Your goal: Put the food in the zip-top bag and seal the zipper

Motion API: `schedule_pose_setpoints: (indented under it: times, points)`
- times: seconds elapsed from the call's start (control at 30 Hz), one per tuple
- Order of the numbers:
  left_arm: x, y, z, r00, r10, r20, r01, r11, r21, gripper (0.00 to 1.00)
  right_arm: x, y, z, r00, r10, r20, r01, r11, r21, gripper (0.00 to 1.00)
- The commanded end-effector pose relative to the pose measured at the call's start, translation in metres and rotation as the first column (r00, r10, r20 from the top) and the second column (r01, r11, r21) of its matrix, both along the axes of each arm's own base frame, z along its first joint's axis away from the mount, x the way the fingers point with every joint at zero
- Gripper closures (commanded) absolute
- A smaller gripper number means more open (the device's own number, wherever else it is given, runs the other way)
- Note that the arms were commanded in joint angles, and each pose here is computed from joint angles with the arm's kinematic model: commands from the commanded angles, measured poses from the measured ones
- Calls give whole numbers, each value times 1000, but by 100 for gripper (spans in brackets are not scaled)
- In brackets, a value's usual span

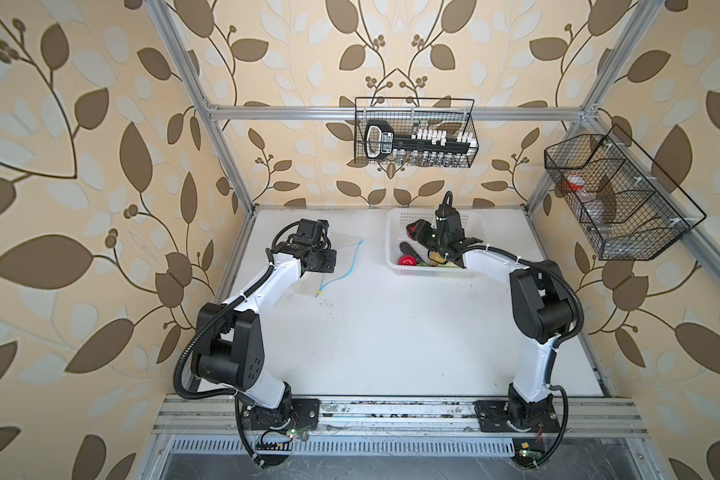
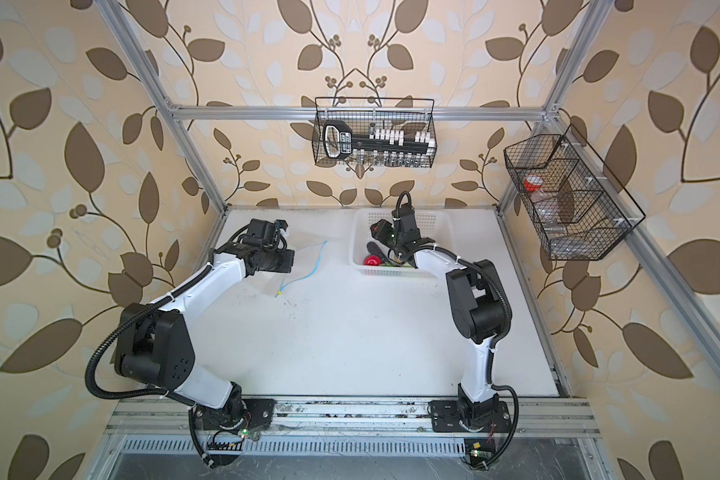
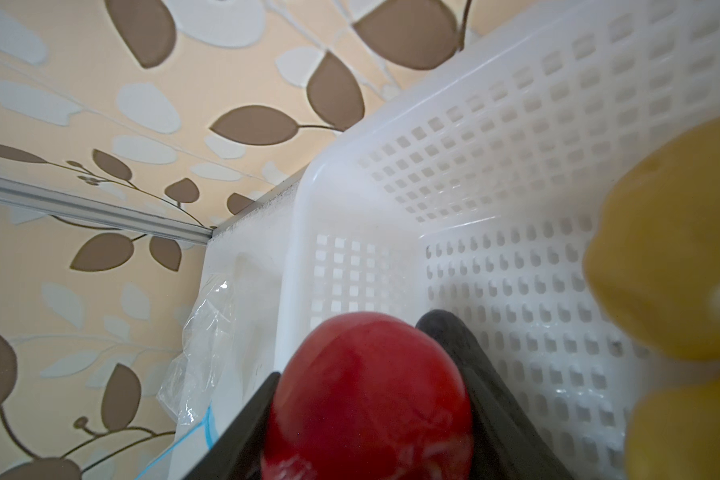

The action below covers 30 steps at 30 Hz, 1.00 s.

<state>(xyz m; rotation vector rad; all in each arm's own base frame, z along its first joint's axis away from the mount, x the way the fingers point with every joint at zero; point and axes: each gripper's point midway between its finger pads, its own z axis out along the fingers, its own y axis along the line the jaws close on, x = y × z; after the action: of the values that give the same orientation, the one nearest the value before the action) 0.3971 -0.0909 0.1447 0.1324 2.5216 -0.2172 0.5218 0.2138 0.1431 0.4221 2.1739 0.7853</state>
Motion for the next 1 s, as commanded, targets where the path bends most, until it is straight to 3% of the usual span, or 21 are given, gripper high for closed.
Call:
schedule_pose_setpoints:
  times: [0.0, 0.3, 0.97]
  points:
    - [0, -4, 20, 998, -1, 57, 4, 998, -56, 100, -14, 13, 22, 998, 31, 46, -32, 999, 12, 65]
    - [-1, -5, 25, 998, -16, 66, 21, 997, -75, 100, -40, 25, 24, 994, 99, 42, -97, 994, -50, 67]
    - [-4, -3, 26, 998, -13, 68, 21, 992, -122, 100, -87, 85, 71, 937, 273, 216, -244, 958, -150, 69]
